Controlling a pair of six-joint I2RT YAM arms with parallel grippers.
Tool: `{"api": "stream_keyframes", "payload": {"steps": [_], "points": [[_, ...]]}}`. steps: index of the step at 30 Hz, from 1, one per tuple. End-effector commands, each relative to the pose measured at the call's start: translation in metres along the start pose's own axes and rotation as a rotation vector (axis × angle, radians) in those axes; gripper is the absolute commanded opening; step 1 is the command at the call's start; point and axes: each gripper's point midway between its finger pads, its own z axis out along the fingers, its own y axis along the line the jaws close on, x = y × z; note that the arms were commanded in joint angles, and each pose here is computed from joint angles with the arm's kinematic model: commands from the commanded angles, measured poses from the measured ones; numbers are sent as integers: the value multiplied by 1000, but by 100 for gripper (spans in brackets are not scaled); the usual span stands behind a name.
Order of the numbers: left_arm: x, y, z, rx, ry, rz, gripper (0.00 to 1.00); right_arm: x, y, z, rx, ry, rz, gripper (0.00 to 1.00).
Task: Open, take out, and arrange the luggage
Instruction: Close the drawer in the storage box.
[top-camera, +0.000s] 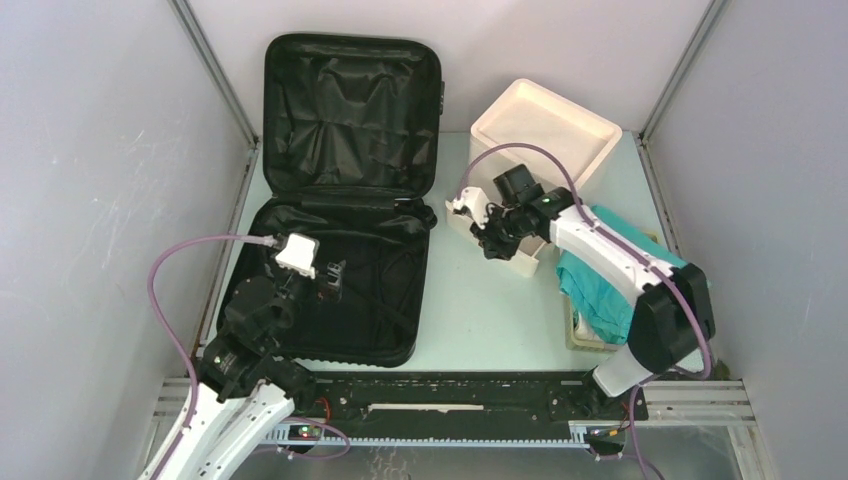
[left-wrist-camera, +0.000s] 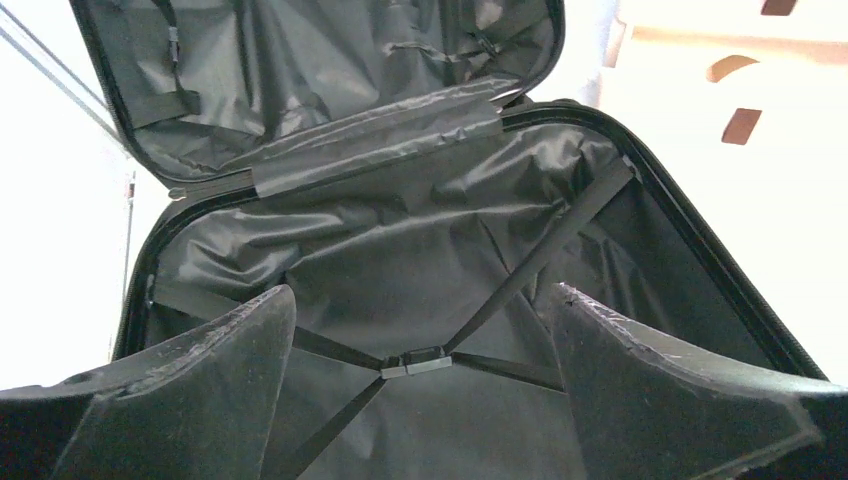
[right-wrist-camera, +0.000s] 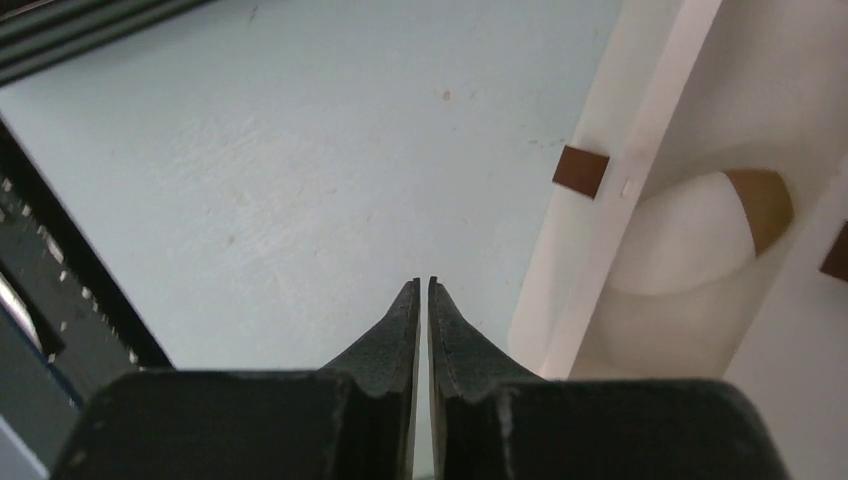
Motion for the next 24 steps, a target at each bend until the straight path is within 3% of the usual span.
{"api": "stream_keyframes", "payload": {"steps": [1, 15, 24], "points": [[2, 14, 0, -71, -15, 19, 100, -19, -16, 30, 109, -11, 66, 12], [18, 20, 11, -106, 61, 40, 100, 15, -82, 60, 476, 215, 0, 12], [16, 19, 10, -92, 55, 43, 100, 47, -130, 47, 667, 327, 38, 22]]}}
